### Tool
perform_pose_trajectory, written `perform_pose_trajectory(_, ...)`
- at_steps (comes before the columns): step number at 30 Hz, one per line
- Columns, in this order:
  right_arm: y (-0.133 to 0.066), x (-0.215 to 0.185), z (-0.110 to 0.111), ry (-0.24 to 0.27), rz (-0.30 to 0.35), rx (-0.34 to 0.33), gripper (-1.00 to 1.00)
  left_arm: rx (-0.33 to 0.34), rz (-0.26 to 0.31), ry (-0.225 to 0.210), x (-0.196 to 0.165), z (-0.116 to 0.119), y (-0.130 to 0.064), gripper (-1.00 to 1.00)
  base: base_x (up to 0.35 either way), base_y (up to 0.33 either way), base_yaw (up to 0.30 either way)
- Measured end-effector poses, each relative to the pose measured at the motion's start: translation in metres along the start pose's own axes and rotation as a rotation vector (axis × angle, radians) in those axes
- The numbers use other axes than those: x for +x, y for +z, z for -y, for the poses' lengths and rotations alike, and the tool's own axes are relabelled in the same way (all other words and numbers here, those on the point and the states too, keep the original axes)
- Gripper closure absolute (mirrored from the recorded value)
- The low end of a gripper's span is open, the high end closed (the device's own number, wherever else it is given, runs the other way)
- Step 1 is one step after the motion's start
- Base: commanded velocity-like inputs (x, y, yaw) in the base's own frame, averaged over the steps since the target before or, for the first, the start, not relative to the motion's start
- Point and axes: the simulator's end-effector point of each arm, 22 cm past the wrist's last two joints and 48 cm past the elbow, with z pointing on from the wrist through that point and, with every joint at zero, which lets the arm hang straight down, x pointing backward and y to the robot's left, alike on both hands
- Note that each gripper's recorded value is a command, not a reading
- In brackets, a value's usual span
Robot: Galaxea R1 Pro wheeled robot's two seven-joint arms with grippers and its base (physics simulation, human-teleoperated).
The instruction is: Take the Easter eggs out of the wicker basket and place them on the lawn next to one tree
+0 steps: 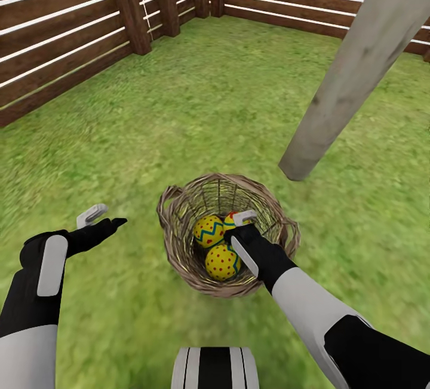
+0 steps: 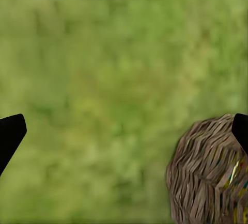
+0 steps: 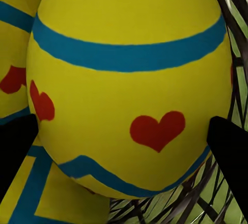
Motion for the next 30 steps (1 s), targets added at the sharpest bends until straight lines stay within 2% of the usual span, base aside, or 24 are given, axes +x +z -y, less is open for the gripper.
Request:
perform_pose_trajectory(25, -0.051, -0.047, 0.012, 0.003, 0.099, 0.022, 1.0, 0.051, 0.078, 0.01, -0.034, 0.027, -0.044, -1.0, 0.0, 0.0, 0.0)
perform_pose_trajectory(30, -0.065, -0.061, 0.015, 0.004, 0.131, 0.027, 1.0, 0.062, 0.097, 0.012, -0.042, 0.033, -0.055, -1.0, -0.106, 0.0, 0.0)
